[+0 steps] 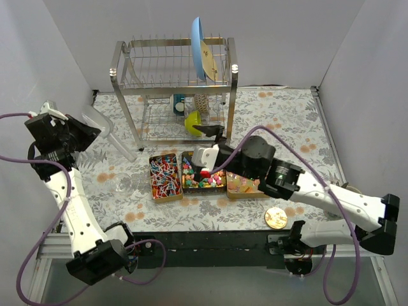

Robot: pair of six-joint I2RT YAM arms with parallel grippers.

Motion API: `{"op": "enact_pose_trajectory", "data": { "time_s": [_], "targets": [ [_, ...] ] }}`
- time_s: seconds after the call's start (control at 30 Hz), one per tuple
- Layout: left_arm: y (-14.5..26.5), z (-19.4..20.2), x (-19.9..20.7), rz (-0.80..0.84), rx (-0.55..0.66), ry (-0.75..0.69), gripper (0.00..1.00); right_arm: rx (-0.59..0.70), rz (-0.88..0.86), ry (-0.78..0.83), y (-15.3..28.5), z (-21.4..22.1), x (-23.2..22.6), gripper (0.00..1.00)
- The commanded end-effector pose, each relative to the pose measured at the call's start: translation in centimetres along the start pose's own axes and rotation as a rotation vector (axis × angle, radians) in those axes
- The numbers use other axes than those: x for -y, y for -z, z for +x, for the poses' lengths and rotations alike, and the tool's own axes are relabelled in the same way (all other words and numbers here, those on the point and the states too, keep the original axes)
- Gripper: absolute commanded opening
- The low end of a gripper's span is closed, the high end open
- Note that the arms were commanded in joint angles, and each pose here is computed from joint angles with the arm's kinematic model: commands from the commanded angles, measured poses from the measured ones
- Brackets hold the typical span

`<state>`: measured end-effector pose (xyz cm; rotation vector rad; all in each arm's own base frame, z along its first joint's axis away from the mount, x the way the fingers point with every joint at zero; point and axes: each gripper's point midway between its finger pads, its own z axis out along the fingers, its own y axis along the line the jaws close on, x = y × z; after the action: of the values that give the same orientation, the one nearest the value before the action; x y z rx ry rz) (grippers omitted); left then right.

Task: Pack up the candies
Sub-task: Adjust the spatula.

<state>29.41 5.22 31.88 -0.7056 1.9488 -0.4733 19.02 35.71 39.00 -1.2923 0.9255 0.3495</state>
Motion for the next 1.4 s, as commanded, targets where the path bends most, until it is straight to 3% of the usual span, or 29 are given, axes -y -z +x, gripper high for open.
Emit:
{"op": "enact_pose_trajectory", "data": {
  "time_s": [0.0, 0.43, 0.77, 1.37],
  "targets": [
    [1.6, 0.9, 0.4, -0.047, 0.028, 0.233, 0.00, 0.143, 0.225, 0.120, -2.3, -3.5, 2.4, 0.96],
    [2.3, 2.0, 0.0, -0.109, 0.010, 0.420, 0.00, 0.237, 0.073, -0.061, -11.9, -6.9, -3.0, 0.81],
    [2.2, 2.6, 0.0, -0.120, -0.018, 0.475, 0.00, 0.186, -0.006, -0.103, -18.1, -5.9, -5.8, 0.68],
    [2.4, 2.8, 0.4, -0.106, -0.040, 0.480, 0.00, 0.048, 0.052, -0.060, -22.0, -2.3, -6.4, 0.53]
  ]
}}
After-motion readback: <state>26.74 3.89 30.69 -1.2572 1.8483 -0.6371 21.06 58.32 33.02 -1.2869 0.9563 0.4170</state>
